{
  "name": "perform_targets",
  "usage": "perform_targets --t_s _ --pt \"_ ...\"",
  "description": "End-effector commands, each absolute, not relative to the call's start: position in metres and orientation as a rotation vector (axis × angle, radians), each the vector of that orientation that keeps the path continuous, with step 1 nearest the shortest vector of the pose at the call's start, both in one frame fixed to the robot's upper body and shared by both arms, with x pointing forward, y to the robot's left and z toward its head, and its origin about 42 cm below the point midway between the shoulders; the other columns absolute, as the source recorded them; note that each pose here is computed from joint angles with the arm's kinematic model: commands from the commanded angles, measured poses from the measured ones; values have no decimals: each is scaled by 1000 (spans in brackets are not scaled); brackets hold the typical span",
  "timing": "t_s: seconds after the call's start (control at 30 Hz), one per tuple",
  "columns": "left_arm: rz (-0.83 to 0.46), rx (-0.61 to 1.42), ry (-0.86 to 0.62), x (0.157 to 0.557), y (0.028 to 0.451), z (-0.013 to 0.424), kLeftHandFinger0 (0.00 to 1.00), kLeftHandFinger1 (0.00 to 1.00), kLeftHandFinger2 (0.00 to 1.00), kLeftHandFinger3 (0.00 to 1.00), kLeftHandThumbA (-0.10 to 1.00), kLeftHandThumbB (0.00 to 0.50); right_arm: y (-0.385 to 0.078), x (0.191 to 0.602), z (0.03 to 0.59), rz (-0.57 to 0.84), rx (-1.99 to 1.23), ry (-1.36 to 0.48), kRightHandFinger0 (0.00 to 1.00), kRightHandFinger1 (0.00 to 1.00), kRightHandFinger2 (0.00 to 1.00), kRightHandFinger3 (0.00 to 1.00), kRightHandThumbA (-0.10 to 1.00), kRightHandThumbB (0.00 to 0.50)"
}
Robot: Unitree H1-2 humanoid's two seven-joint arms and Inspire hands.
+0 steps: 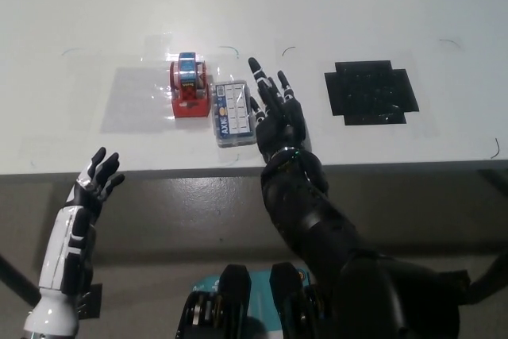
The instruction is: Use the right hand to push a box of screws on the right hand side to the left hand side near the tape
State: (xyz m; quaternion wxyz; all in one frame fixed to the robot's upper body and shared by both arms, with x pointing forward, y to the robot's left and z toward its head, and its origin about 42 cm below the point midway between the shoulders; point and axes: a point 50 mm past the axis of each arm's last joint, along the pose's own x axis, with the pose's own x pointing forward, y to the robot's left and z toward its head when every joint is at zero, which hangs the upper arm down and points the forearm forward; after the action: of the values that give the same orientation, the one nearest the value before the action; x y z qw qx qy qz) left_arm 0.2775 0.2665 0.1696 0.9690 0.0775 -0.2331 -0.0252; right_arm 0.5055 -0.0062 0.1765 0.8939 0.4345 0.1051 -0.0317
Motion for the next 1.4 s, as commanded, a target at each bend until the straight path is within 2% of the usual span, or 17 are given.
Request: perform_targets --t_s 0.0,0.13,0.37,0.4,0.47,0.53,0.57,0.6,0.67,0.73,0.83,0.87,0.9,1.03,1.17,1.27,1.37 --pt "-56 182 -529 280 269 185 1000 1000 1000 1000 996 17 16 509 199 1 947 239 1000 1000 1000 1000 1000 297" --pt "-56 190 -526 280 271 185 1000 1000 1000 1000 1000 23 11 510 200 -17 877 191 1000 1000 1000 1000 1000 258" --pt "-45 192 -526 280 276 187 1000 1000 1000 1000 1000 18 -32 527 234 -71 472 -139 1000 1000 1000 1000 1000 193" --pt "-51 181 -524 280 276 186 1000 1000 1000 1000 998 20 -44 530 245 -58 466 -206 1000 1000 1000 1000 1000 223" --pt "-50 181 -521 279 277 186 1000 1000 1000 1000 995 30 -59 532 255 -80 391 -283 1000 1000 1000 1000 1000 229" --pt "-58 165 -515 279 277 185 1000 1000 1000 1000 990 30 -76 531 268 -99 315 -376 1000 1000 1000 1000 1000 192" --pt "-61 163 -510 280 277 185 1000 1000 1000 1000 989 34 -92 530 277 -125 278 -441 1000 1000 1000 1000 1000 230" --pt "-62 164 -507 279 277 184 1000 1000 1000 1000 993 43 -97 529 279 -130 270 -460 1000 1000 1000 1000 1000 238" --pt "-64 175 -504 279 276 183 1000 1000 1000 1000 1000 49 -121 518 295 -150 243 -589 1000 1000 1000 1000 1000 222" --pt "-60 179 -500 279 275 182 1000 1000 1000 1000 1000 54 -139 499 312 -142 238 -714 1000 1000 1000 1000 1000 257" --pt "-56 180 -499 279 273 182 1000 1000 1000 1000 1000 55 -156 478 324 -109 246 -808 1000 1000 1000 1000 1000 253" --pt "-59 181 -500 280 273 183 1000 1000 1000 1000 1000 53 -165 463 328 -97 237 -842 1000 1000 1000 1000 1000 220" --pt "-62 181 -501 280 273 184 1000 1000 1000 1000 1000 46 -172 450 328 -85 221 -857 1000 1000 1000 1000 1000 220" --pt "-69 189 -513 283 274 189 1000 1000 1000 1000 1000 40 -196 401 321 -70 185 -903 1000 1000 1000 1000 1000 244" --pt "-71 194 -522 286 276 194 1000 1000 1000 1000 1000 19 -220 352 303 -46 145 -930 1000 1000 1000 1000 1000 243" --pt "-65 194 -520 289 278 197 1000 1000 1000 1000 1000 22 -235 328 283 -42 128 -900 1000 1000 1000 1000 1000 290" --pt "-65 193 -515 290 279 197 1000 1000 1000 1000 1000 28 -248 306 252 -41 130 -800 1000 1000 1000 1000 1000 304"
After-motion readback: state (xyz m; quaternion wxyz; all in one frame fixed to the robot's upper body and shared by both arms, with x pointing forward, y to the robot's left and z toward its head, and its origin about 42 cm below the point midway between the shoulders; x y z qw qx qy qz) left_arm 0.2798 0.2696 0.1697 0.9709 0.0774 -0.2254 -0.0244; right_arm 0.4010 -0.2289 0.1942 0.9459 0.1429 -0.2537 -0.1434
